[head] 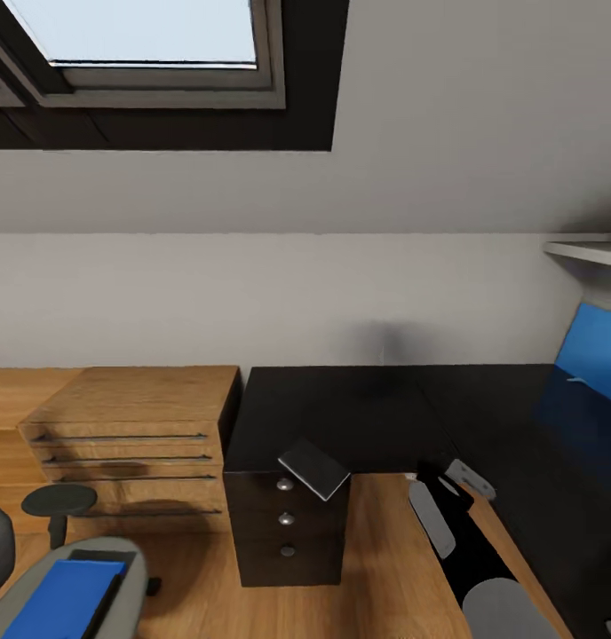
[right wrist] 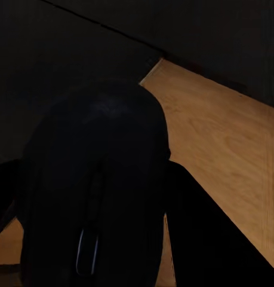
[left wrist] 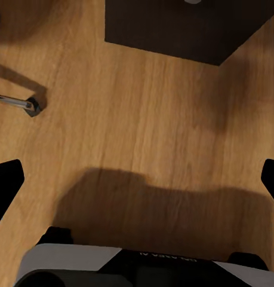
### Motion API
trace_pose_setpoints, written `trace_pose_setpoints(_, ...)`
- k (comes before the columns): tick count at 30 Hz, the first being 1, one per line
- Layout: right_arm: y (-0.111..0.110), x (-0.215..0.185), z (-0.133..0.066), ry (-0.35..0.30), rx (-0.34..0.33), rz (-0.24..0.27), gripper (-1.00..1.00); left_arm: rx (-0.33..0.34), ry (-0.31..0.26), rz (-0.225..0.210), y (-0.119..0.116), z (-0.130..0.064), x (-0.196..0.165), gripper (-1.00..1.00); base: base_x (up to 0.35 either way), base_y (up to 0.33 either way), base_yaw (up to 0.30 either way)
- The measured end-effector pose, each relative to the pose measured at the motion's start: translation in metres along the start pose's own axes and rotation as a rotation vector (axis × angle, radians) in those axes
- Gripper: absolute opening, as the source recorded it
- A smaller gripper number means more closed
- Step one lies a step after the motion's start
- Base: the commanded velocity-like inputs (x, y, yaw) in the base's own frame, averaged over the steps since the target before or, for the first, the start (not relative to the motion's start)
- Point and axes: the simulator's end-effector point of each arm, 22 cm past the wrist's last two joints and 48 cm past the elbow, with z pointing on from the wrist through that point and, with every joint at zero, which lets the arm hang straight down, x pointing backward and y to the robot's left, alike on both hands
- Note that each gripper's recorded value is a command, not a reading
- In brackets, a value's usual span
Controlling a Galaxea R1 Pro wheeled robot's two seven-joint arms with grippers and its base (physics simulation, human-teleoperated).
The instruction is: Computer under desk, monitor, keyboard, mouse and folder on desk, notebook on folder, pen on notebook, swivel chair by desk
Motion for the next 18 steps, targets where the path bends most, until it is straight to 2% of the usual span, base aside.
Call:
trace_pose_setpoints(4,-0.008,-0.004,0.003,-0.010,0.018,0.027,-1.00,0.000,-0.002,0.000,0.000,0.000,0.000,1.00,0.000,0.000,-0.246)
trace_pose_setpoints(9,-0.010,-0.006,0.003,-0.019,0.022,0.036,-1.00,0.000,-0.010,-0.002,0.000,0.000,-0.002,1.00,0.000,0.000,-0.244)
trace_pose_setpoints(13,-0.011,-0.009,0.003,-0.023,0.023,0.040,-1.00,-0.003,-0.073,-0.018,0.000,0.000,-0.012,1.00,0.000,0.000,-0.243)
trace_pose_setpoints(14,-0.016,-0.010,0.005,-0.023,0.036,0.056,-1.00,-0.005,-0.103,-0.024,0.001,-0.001,-0.017,1.00,0.000,0.000,-0.242)
trace_pose_setpoints(18,-0.029,-0.003,0.009,-0.008,0.067,0.070,-1.00,-0.006,-0.121,-0.028,0.001,-0.001,-0.021,1.00,0.000,0.000,-0.241)
